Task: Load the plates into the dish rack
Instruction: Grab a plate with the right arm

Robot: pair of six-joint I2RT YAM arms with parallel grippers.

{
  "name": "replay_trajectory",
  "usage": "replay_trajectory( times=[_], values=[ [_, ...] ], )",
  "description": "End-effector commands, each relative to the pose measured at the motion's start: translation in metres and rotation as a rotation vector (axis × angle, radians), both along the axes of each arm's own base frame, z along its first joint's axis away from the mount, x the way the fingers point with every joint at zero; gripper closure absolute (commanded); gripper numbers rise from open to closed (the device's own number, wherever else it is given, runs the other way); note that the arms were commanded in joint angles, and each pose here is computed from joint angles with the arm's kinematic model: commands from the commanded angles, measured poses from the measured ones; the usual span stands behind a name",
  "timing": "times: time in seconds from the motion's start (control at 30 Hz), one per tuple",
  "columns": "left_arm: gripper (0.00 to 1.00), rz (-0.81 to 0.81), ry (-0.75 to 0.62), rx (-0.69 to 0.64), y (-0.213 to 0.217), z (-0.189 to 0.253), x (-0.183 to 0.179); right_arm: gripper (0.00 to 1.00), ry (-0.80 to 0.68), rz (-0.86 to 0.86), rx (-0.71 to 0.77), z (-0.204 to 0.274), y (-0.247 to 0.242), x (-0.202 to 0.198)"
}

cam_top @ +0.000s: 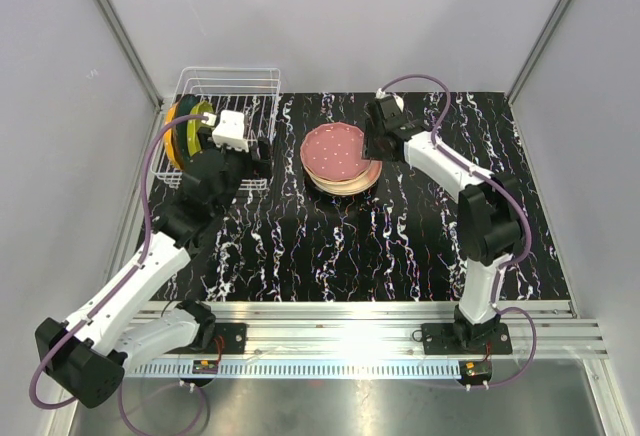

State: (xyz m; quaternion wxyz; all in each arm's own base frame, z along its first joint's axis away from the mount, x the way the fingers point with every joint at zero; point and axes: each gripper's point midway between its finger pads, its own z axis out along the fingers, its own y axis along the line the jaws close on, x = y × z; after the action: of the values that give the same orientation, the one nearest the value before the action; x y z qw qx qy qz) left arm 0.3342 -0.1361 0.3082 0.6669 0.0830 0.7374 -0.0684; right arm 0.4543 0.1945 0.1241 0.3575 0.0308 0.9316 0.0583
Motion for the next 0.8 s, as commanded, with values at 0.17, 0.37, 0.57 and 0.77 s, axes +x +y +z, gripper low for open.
replay_trajectory(
  times=[0.17,0.37,0.57,0.77],
  values=[
    [0.08,0.022,-0.075,-0.040,0.005,0.032,-0.005,0.50,-0.014,-0.017,0.032,0.005,0.005,0.017],
    [0.08,0.019,-0.077,-0.038,0.003,0.033,-0.007,0.54,-0.005,-0.014,0.035,-0.002,0.004,0.025],
    [0.08,0.023,-0.081,-0.033,0.003,0.034,-0.007,0.69,0.012,-0.010,0.016,-0.007,0.003,0.029],
    [0.07,0.023,-0.081,-0.033,0.004,0.034,-0.008,0.71,0.015,0.014,0.030,-0.008,0.007,0.028]
  ],
)
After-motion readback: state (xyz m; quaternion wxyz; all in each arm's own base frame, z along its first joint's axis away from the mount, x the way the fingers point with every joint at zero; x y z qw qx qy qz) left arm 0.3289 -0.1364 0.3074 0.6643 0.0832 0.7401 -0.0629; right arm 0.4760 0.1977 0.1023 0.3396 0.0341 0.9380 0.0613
